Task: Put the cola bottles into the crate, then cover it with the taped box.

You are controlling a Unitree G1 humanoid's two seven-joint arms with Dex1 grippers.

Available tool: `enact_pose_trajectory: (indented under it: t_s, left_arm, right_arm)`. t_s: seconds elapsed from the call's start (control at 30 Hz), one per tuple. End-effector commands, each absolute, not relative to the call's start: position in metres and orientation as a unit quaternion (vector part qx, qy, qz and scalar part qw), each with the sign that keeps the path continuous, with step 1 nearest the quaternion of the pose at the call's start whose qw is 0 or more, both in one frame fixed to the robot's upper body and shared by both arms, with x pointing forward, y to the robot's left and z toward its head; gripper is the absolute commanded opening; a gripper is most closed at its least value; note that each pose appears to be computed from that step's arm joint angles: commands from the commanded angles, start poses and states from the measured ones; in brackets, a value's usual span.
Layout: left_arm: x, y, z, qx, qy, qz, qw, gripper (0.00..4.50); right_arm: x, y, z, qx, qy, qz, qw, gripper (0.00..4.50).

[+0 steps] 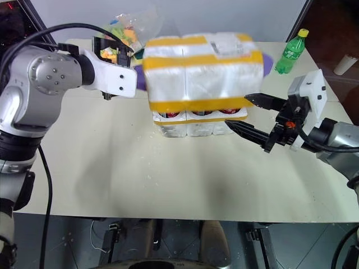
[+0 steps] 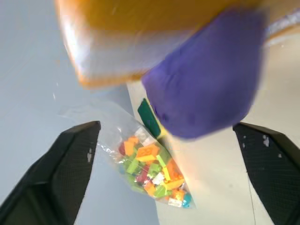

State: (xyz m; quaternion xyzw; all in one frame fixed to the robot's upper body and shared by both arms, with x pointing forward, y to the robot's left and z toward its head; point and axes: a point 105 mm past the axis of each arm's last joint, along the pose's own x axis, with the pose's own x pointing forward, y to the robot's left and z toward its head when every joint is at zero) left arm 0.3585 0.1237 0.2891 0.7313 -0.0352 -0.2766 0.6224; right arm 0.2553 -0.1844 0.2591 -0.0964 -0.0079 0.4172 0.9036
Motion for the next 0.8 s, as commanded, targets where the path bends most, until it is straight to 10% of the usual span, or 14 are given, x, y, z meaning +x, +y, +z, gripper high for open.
enact_pose_trajectory:
  t_s: [0.03, 0.37, 0.5, 0.8]
  left_arm:
    - [0.347, 0.122, 0.301, 0.701, -0.054, -0.277, 0.655, 4.44]
    - [0.296, 0.161, 0.275, 0.314, 0.072, -0.47, 0.822, 4.44]
    - [0.266, 0.186, 0.284, 0.15, 0.092, -0.589, 0.789, 4.44]
    - [0.285, 0.2, 0.268, 0.119, 0.143, -0.598, 0.779, 4.44]
  right_arm:
    - [0.252, -0.182, 0.269, -0.106, -0.031, 0.422, 0.9, 4.5]
    - [0.247, -0.201, 0.266, -0.133, 0.01, 0.405, 0.905, 4.5]
    - [0.249, -0.221, 0.254, -0.158, 0.054, 0.392, 0.905, 4.5]
    - [0.262, -0.252, 0.25, -0.142, 0.08, 0.362, 0.918, 4.5]
